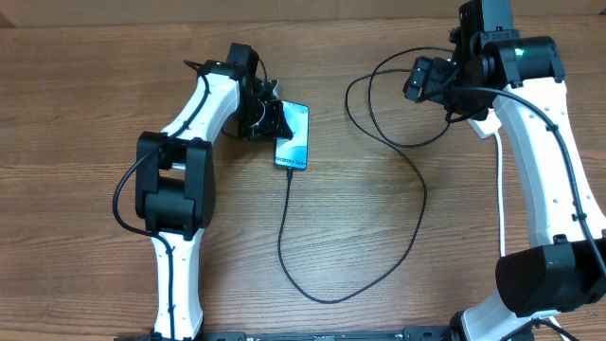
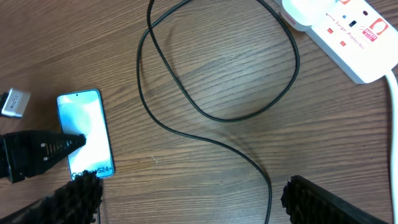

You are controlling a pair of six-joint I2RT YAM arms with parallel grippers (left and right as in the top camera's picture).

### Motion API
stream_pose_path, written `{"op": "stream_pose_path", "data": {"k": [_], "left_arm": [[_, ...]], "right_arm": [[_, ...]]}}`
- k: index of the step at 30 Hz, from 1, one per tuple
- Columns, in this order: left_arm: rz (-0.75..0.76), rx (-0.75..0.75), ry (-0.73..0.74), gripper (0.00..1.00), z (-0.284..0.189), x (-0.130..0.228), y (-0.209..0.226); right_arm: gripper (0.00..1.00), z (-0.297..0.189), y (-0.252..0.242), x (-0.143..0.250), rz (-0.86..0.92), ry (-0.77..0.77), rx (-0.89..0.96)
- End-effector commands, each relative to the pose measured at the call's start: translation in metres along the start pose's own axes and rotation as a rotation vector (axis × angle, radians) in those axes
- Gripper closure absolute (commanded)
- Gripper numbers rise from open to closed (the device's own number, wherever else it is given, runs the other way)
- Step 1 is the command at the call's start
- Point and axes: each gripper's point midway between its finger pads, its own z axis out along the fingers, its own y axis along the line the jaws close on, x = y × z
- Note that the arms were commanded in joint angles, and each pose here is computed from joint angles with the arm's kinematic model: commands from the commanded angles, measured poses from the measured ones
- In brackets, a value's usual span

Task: Plug charger to phone and switch on socket
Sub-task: 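Lower the phone flat onto the table with the left gripper and release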

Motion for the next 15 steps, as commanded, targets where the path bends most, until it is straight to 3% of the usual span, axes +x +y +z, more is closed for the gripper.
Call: {"op": "stream_pose_path", "data": {"k": [1,4,7,13,15], "left_arm": [[0.006,-0.158,-0.015,0.66,0.002,-0.004,0.030],[0.004,-0.198,-0.018,0.47,0.001,-0.004,0.037],[0.003,-0.223,-0.019,0.37,0.000,-0.004,0.041],[-0.002,-0.250,-0.050,0.31,-0.023,-0.011,0.041],[-0.009,-0.240,-0.116,0.35,-0.056,-0.027,0.029]], "right_arm": [[0.03,-0.004,-0.003,-0.003,0.001,-0.019,0.018],[0.02,-0.004,-0.004,-0.003,0.001,-0.016,0.020],[0.01,-0.004,-0.008,-0.003,0.003,-0.020,0.041],[0.00,-0.006,-0.026,-0.014,0.062,-0.084,0.151],[0.00,-0.010,-0.038,-0.030,0.067,-0.161,0.221]]}}
